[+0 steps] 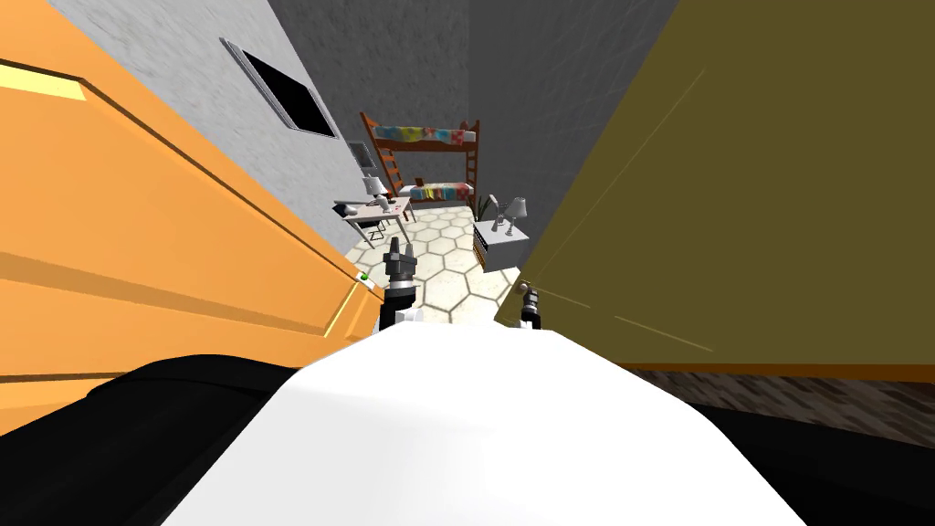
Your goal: Push the door open
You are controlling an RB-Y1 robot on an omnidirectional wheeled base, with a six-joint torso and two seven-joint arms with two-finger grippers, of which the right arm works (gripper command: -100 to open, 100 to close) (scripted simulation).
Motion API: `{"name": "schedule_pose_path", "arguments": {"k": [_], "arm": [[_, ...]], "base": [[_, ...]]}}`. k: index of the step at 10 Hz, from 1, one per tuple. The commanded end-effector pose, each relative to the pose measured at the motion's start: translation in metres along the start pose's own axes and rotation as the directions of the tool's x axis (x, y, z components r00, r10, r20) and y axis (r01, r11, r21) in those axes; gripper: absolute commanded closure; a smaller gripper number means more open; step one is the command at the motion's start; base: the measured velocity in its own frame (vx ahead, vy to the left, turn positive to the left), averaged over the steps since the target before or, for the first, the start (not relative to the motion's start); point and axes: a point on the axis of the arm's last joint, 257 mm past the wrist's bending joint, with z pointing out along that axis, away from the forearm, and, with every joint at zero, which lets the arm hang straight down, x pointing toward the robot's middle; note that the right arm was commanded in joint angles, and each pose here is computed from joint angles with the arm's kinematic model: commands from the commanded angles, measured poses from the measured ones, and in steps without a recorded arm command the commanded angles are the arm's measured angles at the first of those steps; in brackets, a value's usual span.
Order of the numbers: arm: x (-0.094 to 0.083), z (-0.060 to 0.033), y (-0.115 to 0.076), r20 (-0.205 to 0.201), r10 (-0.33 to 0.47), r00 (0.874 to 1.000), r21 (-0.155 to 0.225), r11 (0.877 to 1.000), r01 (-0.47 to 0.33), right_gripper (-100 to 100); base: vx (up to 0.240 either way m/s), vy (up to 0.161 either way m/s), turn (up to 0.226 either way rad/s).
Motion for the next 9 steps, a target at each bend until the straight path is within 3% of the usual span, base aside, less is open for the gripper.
{"name": "schedule_pose_path", "arguments": {"k": [1, 9], "arm": [[0.0003, 0.0006, 0.0004, 0.005, 0.005, 1.000, 0.001, 1.000, -0.005, -100], [0.0052, 0.0012, 0.0005, 0.020, 0.030, 0.999, 0.006, 1.000, -0.030, -100]], "base": [[0.019, 0.084, -0.061], [-0.155, 0.130, -0.041]]}}
